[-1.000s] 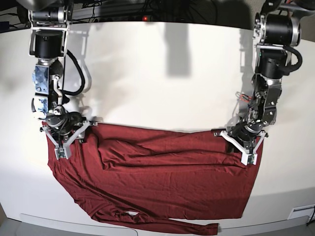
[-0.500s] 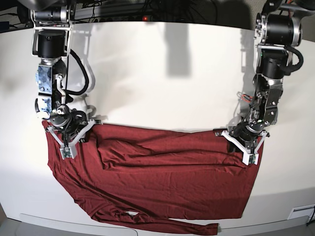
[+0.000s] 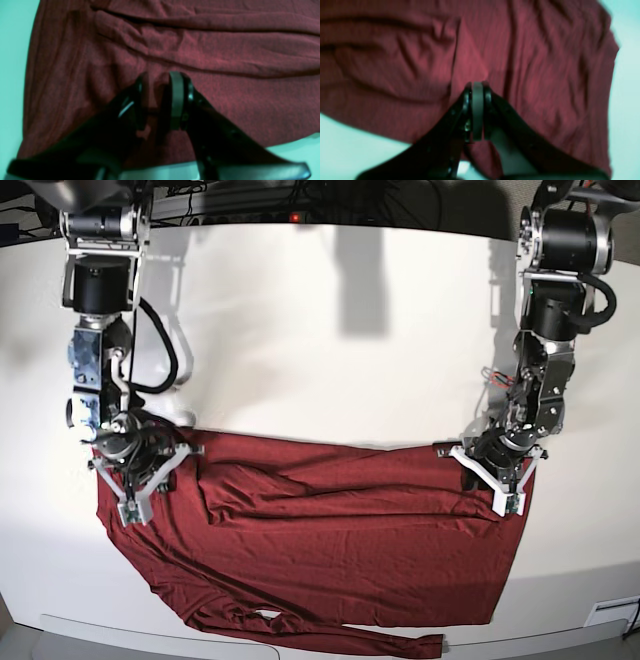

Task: Fold the T-shirt properly
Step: 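Lift the held shirt edge with both grippers and pull toward the robot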

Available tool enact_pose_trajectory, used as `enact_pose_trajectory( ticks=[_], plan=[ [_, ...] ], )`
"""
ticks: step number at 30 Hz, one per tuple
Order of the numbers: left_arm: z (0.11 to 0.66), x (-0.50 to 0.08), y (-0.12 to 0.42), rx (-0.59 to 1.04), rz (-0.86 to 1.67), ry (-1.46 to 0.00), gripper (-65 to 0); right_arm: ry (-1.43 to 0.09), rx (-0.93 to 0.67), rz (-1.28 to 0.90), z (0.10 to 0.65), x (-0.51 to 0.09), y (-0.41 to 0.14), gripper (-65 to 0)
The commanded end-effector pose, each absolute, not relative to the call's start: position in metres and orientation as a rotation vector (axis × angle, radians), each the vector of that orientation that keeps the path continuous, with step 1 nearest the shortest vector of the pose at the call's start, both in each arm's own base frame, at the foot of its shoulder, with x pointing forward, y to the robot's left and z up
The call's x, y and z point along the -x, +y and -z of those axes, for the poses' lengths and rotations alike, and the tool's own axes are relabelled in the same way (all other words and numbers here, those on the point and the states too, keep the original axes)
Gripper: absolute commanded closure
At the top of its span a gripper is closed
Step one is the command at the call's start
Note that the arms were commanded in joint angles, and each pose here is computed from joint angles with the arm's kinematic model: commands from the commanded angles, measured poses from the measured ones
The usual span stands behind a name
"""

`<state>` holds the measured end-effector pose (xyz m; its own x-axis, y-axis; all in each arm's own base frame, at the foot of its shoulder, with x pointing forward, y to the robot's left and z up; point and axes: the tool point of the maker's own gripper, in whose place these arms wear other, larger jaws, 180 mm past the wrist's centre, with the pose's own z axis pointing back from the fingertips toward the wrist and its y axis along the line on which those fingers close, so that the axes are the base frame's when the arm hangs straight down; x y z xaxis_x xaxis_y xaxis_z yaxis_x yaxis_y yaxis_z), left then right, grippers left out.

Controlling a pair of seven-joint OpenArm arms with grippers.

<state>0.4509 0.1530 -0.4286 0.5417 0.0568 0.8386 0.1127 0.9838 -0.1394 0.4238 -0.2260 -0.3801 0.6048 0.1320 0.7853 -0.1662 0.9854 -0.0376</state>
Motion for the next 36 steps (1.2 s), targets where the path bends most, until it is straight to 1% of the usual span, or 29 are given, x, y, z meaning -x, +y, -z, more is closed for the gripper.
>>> enact_pose_trajectory(
  ticks=[1, 4, 8, 10, 11, 12, 18, 20, 21, 24, 28, 29, 31, 33, 36],
  plan=[
    [0.410, -0.465, 0.155, 0.185, 0.037, -1.050, -14.0, -0.968, -0.025, -0.177, 0.356, -0.439, -0.232, 0.0],
    [0.410, -0.465, 0.155, 0.185, 0.038, -1.049, -14.0, -0.956, -0.023, -0.177, 0.354, -0.441, -0.233, 0.0],
    [0.410, -0.465, 0.156, 0.184, 0.038, -1.049, -14.0, -0.827, -0.042, -0.163, 0.372, -0.426, -0.232, 0.0],
    [0.410, -0.465, 0.155, 0.185, 0.038, -1.050, -14.0, -0.792, -0.038, -0.164, 0.378, -0.421, -0.233, -16.8],
    [0.410, -0.465, 0.155, 0.186, 0.037, -1.050, -14.0, -0.778, -0.033, -0.166, 0.381, -0.418, -0.234, -22.7],
    [0.410, -0.465, 0.155, 0.186, 0.038, -1.050, -14.0, -0.772, -0.030, -0.168, 0.383, -0.417, -0.234, -24.6],
    [0.410, -0.465, 0.155, 0.185, 0.038, -1.049, -14.0, -0.789, -0.005, -0.162, 0.383, -0.418, -0.238, -24.4],
    [0.410, -0.465, 0.155, 0.186, 0.037, -1.049, -14.0, -0.793, -0.008, -0.157, 0.383, -0.419, -0.237, -22.2],
    [0.410, -0.465, 0.155, 0.186, 0.037, -1.049, -14.0, -0.788, -0.012, -0.153, 0.386, -0.418, -0.237, -21.1],
    [0.410, -0.465, 0.156, 0.185, 0.038, -1.048, -14.0, -0.751, -0.035, -0.136, 0.398, -0.416, -0.235, -21.1],
    [0.410, -0.465, 0.155, 0.185, 0.038, -1.049, -14.0, -0.740, -0.056, -0.165, 0.401, -0.415, -0.224, -21.3],
    [0.410, -0.465, 0.155, 0.185, 0.038, -1.049, -14.0, -0.740, -0.061, -0.176, 0.401, -0.415, -0.221, -22.3],
    [0.410, -0.465, 0.155, 0.185, 0.038, -1.049, -14.0, -0.745, -0.066, -0.194, 0.400, -0.416, -0.217, -27.9],
    [0.410, -0.465, 0.155, 0.185, 0.038, -1.049, -14.0, -0.754, -0.067, -0.195, 0.399, -0.418, -0.217, -32.1],
    [0.410, -0.465, 0.155, 0.186, 0.038, -1.050, -14.0, -0.768, -0.081, -0.189, 0.397, -0.419, -0.215, -33.1]
  ],
)
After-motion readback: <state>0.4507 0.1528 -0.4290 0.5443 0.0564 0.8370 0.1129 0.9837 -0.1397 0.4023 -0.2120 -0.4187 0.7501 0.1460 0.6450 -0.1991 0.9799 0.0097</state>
